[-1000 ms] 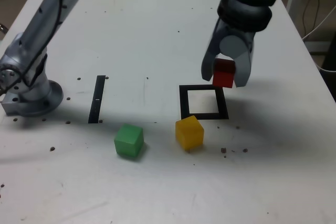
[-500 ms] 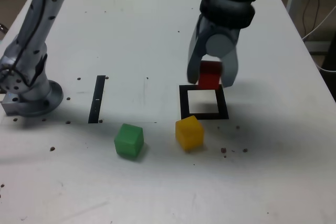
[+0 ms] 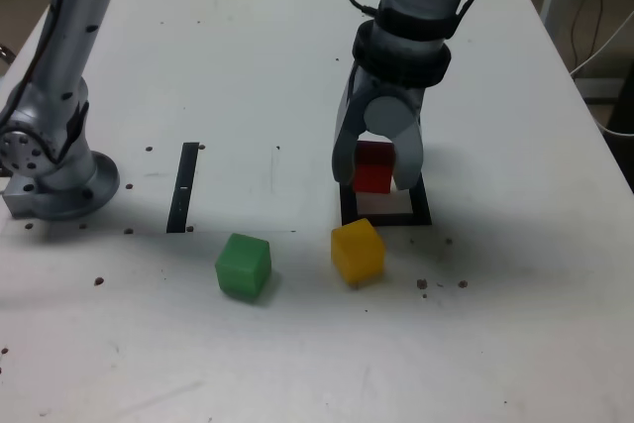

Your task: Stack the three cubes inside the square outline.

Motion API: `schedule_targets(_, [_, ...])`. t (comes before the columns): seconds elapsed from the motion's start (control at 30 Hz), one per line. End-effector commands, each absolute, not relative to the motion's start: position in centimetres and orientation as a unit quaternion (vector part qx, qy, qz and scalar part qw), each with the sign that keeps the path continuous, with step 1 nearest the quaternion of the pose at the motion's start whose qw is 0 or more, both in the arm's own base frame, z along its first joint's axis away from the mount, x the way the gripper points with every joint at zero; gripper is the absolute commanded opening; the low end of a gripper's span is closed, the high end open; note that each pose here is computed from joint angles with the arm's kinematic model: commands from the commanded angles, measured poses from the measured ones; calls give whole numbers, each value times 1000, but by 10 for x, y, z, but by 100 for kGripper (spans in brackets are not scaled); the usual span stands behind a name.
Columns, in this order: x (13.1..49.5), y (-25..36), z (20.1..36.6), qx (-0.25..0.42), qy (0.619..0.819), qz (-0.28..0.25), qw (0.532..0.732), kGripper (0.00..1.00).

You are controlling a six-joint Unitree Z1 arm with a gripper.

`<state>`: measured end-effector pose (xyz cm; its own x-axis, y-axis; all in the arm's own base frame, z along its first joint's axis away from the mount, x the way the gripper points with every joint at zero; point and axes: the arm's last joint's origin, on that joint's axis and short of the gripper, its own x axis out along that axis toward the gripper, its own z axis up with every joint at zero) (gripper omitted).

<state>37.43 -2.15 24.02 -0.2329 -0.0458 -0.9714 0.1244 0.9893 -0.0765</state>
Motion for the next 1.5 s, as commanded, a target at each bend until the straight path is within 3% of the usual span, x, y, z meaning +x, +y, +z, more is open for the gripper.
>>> schedule_targets(0.0, [374,-20,240,25,778,-69,624,37])
schedule_targets(0.47, [379,-12,223,17,772,-69,632,38])
schedule_targets(0.53, [379,-11,221,16,772,-70,631,48])
schedule_targets(0.7, [378,-6,216,14,772,-76,631,88])
schedule_targets(0.77, [377,-5,214,13,771,-77,632,94])
schedule_targets(1.07, [374,-2,216,11,768,-79,636,98])
schedule_targets(1.47, [346,0,257,27,753,-64,655,99])
